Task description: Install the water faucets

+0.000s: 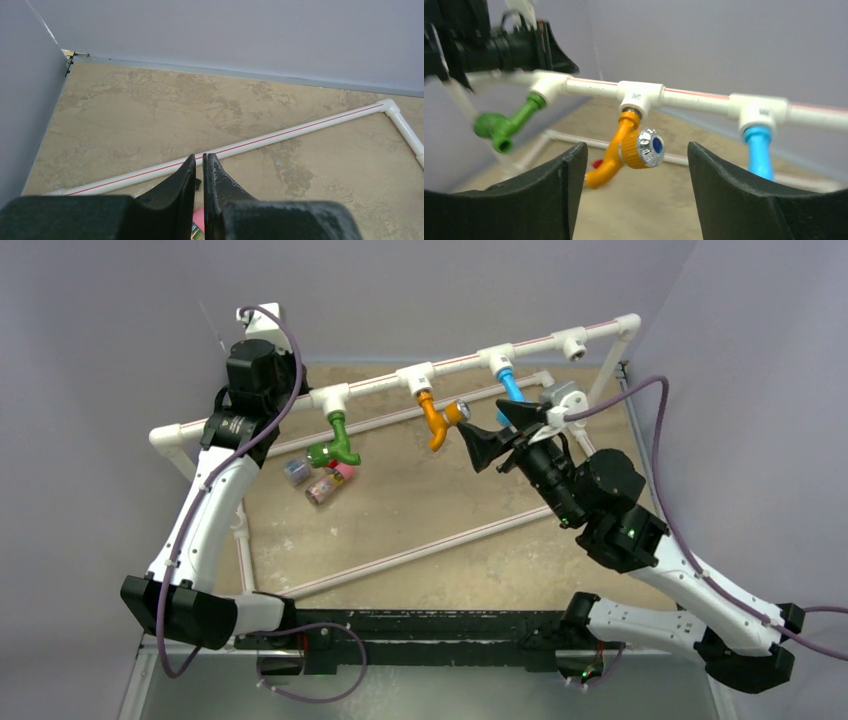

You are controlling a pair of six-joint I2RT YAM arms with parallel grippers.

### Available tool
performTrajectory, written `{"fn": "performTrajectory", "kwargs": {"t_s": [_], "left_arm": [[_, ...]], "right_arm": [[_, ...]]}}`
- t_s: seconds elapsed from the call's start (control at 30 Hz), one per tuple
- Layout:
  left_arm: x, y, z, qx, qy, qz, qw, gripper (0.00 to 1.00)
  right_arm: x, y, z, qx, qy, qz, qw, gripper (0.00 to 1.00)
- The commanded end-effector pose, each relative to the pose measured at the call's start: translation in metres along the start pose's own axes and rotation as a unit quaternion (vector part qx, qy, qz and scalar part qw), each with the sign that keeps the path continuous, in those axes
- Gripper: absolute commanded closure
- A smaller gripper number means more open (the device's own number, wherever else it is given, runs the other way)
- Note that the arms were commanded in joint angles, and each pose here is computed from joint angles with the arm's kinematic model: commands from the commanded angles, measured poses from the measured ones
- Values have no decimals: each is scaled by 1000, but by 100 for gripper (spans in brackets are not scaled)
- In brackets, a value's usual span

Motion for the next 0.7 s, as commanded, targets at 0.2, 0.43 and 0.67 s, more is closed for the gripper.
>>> {"fn": "performTrajectory", "kwargs": {"t_s": [0.2,0.43,0.67], "left_arm": [[-6,-12,58,115,24,24,993,91],[-6,-10,60,117,29,22,992,91],[-5,-9,60,118,30,18,992,91]], "right_arm": [[-12,11,22,54,-498,-108,859,27],[-17,13,7,18,-668,-97,738,25],[1,18,13,-2,-750,-91,656,25]]}}
Point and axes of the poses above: each gripper's point midway between its finger pads, its own y axis out along the fingers, its own x axis along the line the jaws close on, z = x × y, the point moved 2 cm from there along -y, back along the fingers, and after that the axes turned 5 degrees about -y, right-handed, at the moved point
